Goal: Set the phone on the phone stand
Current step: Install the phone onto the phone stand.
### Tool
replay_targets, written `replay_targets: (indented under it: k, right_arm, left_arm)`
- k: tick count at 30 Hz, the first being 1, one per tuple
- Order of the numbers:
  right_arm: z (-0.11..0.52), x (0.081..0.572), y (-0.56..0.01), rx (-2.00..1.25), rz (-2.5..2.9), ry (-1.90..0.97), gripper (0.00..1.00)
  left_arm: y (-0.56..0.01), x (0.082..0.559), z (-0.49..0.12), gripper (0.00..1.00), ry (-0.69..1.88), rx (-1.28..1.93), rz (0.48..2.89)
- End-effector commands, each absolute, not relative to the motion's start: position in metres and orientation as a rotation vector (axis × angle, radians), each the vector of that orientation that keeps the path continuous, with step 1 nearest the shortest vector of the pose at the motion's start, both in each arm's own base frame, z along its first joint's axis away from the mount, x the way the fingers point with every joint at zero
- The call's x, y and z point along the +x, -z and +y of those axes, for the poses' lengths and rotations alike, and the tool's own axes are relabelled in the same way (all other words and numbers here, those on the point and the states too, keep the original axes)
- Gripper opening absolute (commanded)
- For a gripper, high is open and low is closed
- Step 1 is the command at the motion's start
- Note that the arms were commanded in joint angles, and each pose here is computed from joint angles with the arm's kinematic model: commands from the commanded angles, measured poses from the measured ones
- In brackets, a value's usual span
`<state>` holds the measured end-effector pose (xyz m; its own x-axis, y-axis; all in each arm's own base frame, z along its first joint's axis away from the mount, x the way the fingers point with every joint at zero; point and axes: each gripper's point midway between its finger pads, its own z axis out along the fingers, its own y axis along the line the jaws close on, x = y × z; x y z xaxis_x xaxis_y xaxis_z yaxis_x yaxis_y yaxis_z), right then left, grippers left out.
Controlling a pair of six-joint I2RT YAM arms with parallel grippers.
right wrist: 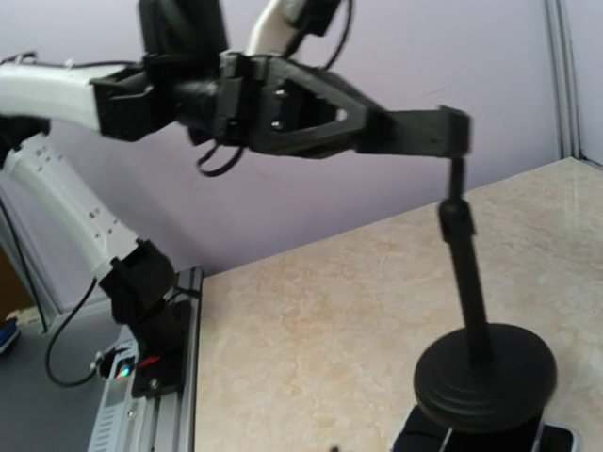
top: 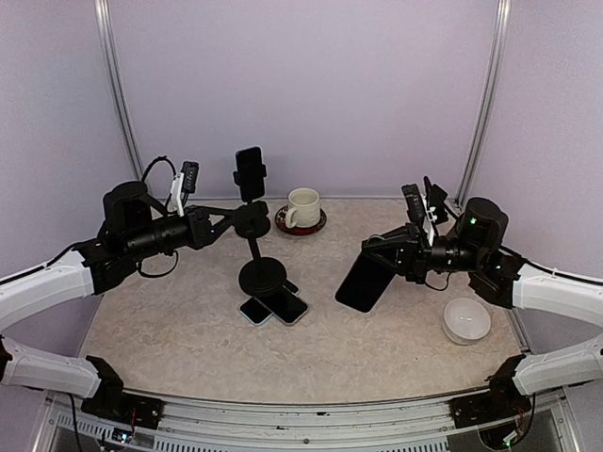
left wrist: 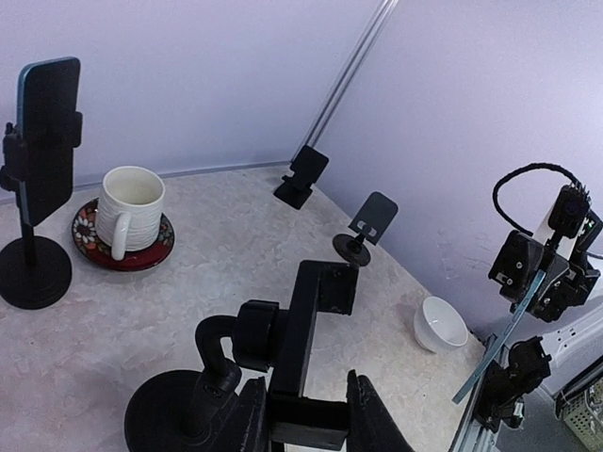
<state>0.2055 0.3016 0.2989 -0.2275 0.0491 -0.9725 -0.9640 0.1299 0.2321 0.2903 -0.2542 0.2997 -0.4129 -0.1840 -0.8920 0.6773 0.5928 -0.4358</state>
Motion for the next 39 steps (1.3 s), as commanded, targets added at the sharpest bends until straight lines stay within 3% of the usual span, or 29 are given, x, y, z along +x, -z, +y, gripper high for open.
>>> replay_targets:
  k: [1,18,39]
  right_arm:
    - [0.294,0.192,-0.326,-1.029,1.318,-1.243,0.0]
    - [0.286,0.159,-0.329,-1.189,1.294,-1.268,0.0]
    - [0.32,0.135,-0.331,-1.427,1.166,-1.529,0.0]
  left_arm:
    - [-0.359,0.283,-0.287,0.0,1.097,0.526,1.521]
    - [-0.348,0.254,-0.399,0.0,1.318,0.892,1.424]
    - [-0.321,0.202,-0.435,0.0,1.488,1.14,1.355]
